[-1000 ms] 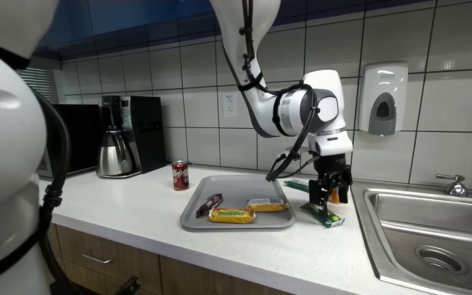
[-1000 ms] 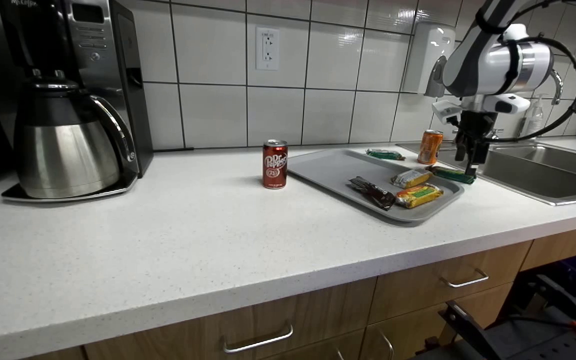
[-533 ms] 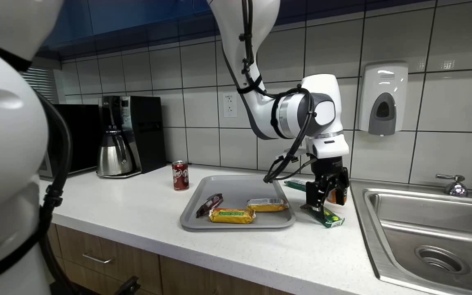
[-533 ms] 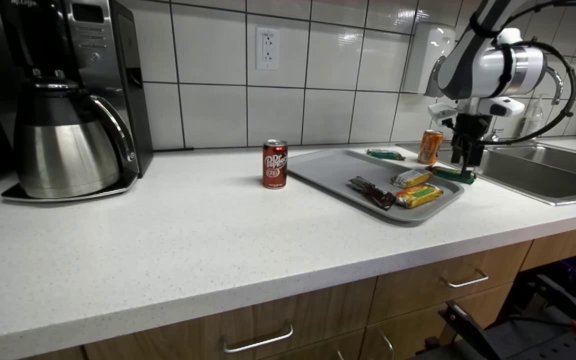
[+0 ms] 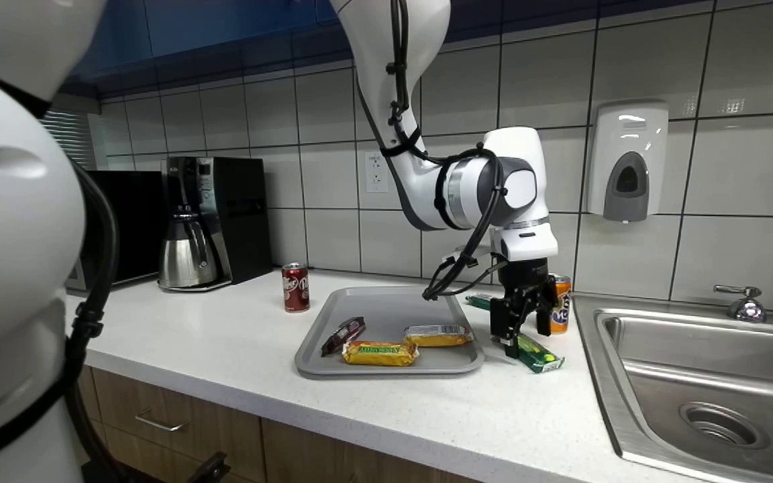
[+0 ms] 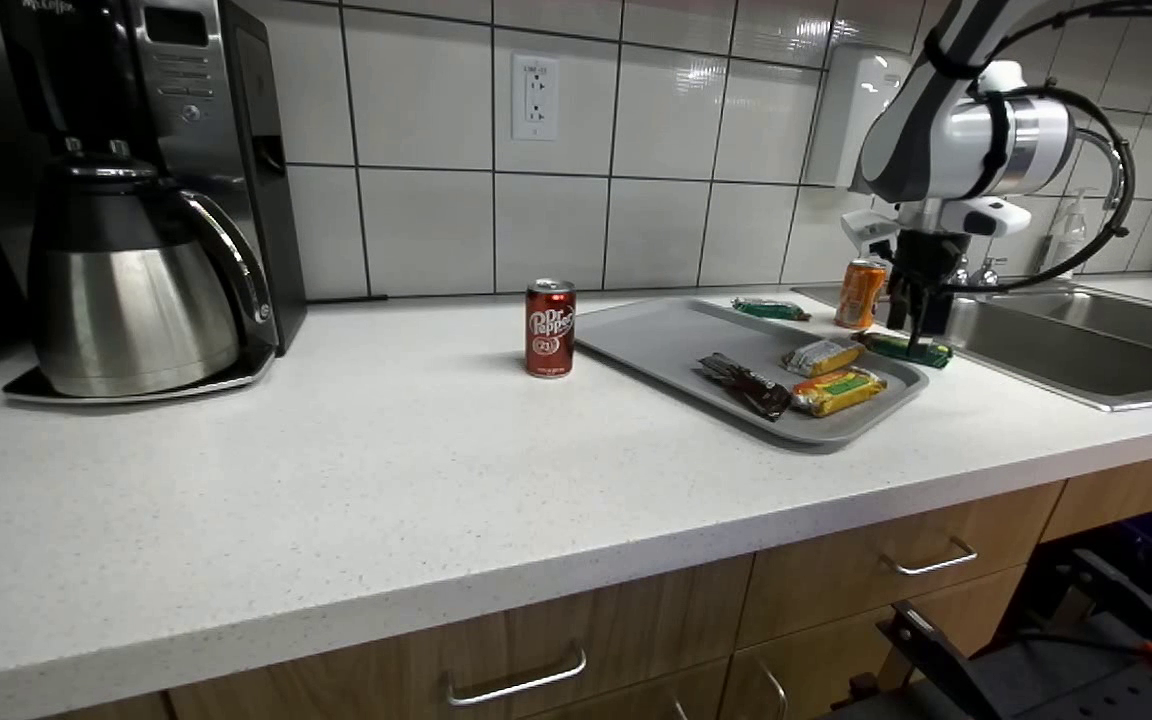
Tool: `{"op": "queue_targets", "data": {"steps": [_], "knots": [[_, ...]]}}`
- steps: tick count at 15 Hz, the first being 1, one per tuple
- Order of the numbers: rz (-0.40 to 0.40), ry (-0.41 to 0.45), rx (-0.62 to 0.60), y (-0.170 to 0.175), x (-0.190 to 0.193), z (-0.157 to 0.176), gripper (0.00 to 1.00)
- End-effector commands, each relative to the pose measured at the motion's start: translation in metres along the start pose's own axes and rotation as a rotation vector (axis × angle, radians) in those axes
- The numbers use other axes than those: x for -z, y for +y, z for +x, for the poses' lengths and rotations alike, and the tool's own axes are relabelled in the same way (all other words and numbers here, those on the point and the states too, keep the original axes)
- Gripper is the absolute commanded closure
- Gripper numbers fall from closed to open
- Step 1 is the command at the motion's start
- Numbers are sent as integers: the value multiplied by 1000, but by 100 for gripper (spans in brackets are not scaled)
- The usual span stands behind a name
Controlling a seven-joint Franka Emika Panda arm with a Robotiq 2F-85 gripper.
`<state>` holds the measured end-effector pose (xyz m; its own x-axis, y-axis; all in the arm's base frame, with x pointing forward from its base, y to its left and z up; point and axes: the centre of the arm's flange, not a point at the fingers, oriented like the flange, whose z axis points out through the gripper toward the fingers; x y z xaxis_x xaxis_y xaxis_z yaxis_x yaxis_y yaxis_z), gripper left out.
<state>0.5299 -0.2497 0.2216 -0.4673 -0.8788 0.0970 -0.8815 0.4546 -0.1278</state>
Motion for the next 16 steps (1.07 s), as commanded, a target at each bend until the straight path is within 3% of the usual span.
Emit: {"op": "queue_targets", "data": {"steps": [1, 2, 3, 4, 11, 16], "knots": [[-3, -12, -14, -4, -2, -3, 0], [-4, -12, -15, -4, -3, -2, 0], [-3, -10, -15, -4, -3, -2, 25], [-3, -10, -14, -3, -3, -2, 28], [-1, -11, -14, -4, -1, -1, 80], [5, -18, 9, 1, 15, -1, 82]]}}
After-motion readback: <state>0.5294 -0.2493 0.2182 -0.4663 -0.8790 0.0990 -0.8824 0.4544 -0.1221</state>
